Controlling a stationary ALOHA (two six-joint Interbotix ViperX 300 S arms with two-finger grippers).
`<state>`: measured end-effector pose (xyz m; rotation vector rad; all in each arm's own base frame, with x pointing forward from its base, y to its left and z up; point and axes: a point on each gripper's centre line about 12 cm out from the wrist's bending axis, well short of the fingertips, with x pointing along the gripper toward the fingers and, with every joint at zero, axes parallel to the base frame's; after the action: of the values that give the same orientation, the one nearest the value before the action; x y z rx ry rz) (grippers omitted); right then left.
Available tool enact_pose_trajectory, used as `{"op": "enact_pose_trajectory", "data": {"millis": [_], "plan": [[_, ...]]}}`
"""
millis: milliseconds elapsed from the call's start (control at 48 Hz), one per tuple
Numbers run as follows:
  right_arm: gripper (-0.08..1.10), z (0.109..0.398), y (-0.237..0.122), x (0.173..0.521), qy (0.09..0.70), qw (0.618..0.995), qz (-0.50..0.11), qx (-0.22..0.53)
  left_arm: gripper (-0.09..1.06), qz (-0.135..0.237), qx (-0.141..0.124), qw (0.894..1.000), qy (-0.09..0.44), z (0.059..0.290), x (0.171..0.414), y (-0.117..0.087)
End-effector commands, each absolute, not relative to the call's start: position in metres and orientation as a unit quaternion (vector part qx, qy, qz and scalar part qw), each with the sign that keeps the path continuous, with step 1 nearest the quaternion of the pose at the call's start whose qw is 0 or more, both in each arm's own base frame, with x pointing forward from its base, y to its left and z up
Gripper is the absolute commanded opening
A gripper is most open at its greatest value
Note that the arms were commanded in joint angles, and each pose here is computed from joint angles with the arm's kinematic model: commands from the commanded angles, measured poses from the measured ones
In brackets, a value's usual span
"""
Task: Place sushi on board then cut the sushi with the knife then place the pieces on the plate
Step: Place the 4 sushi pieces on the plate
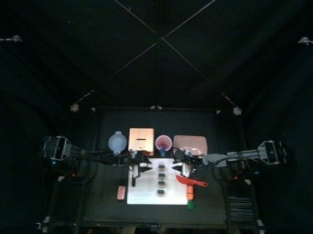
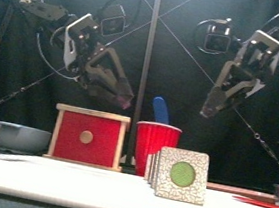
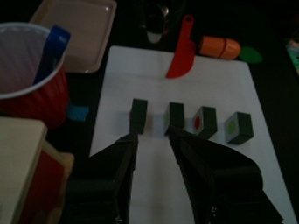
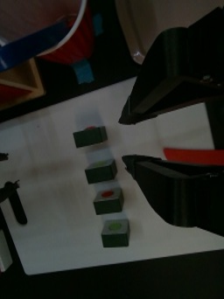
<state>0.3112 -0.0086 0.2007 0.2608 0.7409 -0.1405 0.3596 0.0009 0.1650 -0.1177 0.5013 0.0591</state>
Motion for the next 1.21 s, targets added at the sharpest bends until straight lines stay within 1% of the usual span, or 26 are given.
{"op": "enact_pose_trajectory", "data": {"millis": [21,146,354,417,771,875,938,1021,1125,1208], "plan": [[0.74,0.203,-0.015,0.335,0.356,0.923,-0.074,0.123,0.74,0.035,-0.059,0.969,0.237,0.171,0.357,0.006],[0.75,0.192,-0.018,0.353,0.37,0.919,-0.078,0.116,0.74,0.035,-0.058,0.968,0.241,0.169,0.355,0.006],[0.88,0.176,-0.02,0.377,0.388,0.911,-0.08,0.113,0.74,0.035,-0.055,0.968,0.243,0.167,0.354,0.006],[0.89,0.173,-0.023,0.381,0.392,0.91,-0.082,0.11,0.74,0.035,-0.053,0.967,0.245,0.166,0.353,0.007],[0.89,0.147,-0.028,0.394,0.427,0.894,-0.089,0.099,0.74,0.038,-0.053,0.965,0.256,0.159,0.347,0.009],[0.87,0.141,-0.027,0.395,0.437,0.89,-0.09,0.1,0.74,0.038,-0.053,0.964,0.256,0.159,0.346,0.009],[0.84,0.138,-0.026,0.396,0.441,0.887,-0.09,0.101,0.74,0.038,-0.053,0.964,0.256,0.159,0.346,0.009],[0.77,0.135,-0.026,0.396,0.443,0.886,-0.091,0.102,0.74,0.039,-0.053,0.964,0.256,0.159,0.346,0.01],[0.65,0.135,-0.026,0.395,0.446,0.884,-0.092,0.106,0.74,0.04,-0.055,0.964,0.256,0.159,0.346,0.01],[0.61,0.141,-0.025,0.391,0.446,0.883,-0.094,0.109,0.74,0.04,-0.056,0.964,0.257,0.158,0.346,0.01]]}}
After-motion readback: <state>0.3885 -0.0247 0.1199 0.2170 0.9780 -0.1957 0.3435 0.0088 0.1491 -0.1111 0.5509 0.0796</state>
